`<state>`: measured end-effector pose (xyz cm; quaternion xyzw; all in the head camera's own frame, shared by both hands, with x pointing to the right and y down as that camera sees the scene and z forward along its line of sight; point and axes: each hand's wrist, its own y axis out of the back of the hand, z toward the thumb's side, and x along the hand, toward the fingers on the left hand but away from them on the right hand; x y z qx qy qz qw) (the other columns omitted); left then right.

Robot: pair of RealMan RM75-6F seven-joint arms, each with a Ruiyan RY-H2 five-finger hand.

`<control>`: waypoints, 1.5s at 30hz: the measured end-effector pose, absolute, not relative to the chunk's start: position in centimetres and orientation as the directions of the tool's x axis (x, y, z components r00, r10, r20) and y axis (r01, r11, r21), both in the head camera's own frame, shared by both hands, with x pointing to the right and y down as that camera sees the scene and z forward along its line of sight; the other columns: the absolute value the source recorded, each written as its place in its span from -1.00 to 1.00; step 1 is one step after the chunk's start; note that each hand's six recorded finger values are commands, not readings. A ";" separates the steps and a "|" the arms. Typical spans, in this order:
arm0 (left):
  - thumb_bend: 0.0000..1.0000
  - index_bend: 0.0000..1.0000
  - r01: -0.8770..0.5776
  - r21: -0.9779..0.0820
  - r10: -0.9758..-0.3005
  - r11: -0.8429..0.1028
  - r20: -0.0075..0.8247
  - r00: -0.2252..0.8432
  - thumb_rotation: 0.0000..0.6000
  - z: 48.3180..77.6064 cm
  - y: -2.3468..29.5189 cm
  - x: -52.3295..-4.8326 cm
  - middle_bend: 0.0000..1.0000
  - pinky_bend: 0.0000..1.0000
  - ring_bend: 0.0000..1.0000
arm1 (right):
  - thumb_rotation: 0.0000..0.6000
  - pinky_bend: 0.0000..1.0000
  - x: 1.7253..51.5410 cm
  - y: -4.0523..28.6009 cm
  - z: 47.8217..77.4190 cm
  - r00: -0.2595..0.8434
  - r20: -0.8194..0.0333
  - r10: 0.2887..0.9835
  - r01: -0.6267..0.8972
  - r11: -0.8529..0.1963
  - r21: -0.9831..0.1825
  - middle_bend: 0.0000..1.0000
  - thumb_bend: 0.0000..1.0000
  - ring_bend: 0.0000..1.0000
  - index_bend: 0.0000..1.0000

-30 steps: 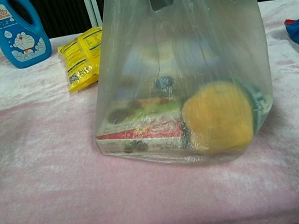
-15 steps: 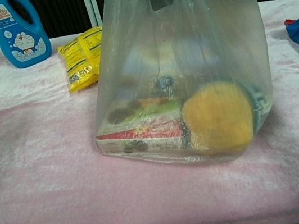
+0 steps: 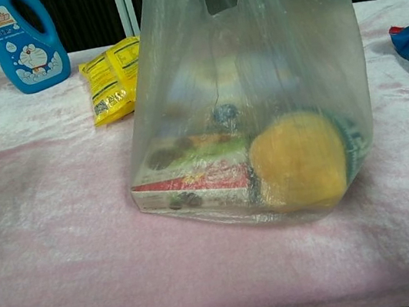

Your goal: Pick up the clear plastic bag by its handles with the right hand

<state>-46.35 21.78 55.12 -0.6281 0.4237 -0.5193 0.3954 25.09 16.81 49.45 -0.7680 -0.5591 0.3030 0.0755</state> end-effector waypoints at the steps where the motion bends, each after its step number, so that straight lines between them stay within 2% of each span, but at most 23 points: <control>1: -1.00 -1.00 -0.122 -0.937 -0.943 -0.329 0.318 0.102 1.00 55.1 21.8 -46.3 -1.00 -0.98 -1.00 | 1.00 -0.66 24.5 16.8 49.5 0.204 -0.386 0.900 0.815 -0.375 -0.443 -0.75 -0.72 -0.73 -0.95; 7: -1.00 -1.00 -0.124 -0.934 -0.940 -0.335 0.324 0.103 1.00 55.3 21.7 -46.3 -1.00 -0.97 -1.00 | 1.00 -0.66 21.7 16.8 50.1 0.262 -0.406 0.875 0.819 -0.424 -0.386 -0.75 -0.70 -0.73 -0.93; 12: -1.00 -1.00 -0.126 -0.931 -0.937 -0.344 0.332 0.105 1.00 55.5 21.7 -46.3 -1.00 -0.97 -1.00 | 1.00 -0.53 19.5 16.4 50.6 0.299 -0.412 0.861 0.821 -0.452 -0.349 -0.60 -0.67 -0.59 -0.72; 18: -1.00 -1.00 -0.130 -0.924 -0.931 -0.360 0.348 0.105 1.00 55.7 21.8 -46.2 -1.00 -0.97 -1.00 | 1.00 -0.53 16.9 14.7 50.1 0.324 -0.366 0.873 0.828 -0.448 -0.336 -0.52 -0.67 -0.51 -0.60; 26: -1.00 -1.00 -0.136 -0.919 -0.928 -0.369 0.357 0.106 1.00 55.8 21.9 -46.2 -1.00 -0.97 -1.00 | 1.00 -0.53 15.2 13.2 49.2 0.306 -0.319 0.897 0.838 -0.413 -0.356 -0.52 -0.66 -0.51 -0.58; 36: -1.00 -1.00 -0.136 -0.920 -0.929 -0.367 0.354 0.110 1.00 55.6 22.0 -46.0 -1.00 -0.97 -1.00 | 1.00 -0.52 14.2 14.0 49.7 0.317 -0.335 0.887 0.855 -0.420 -0.303 -0.39 -0.65 -0.39 -0.48; 45: -1.00 -1.00 -0.136 -0.917 -0.925 -0.376 0.363 0.110 1.00 55.9 22.1 -46.0 -1.00 -0.97 -1.00 | 1.00 -0.44 12.6 13.9 49.4 0.339 -0.321 0.885 0.852 -0.433 -0.293 -0.39 -0.65 -0.39 -0.48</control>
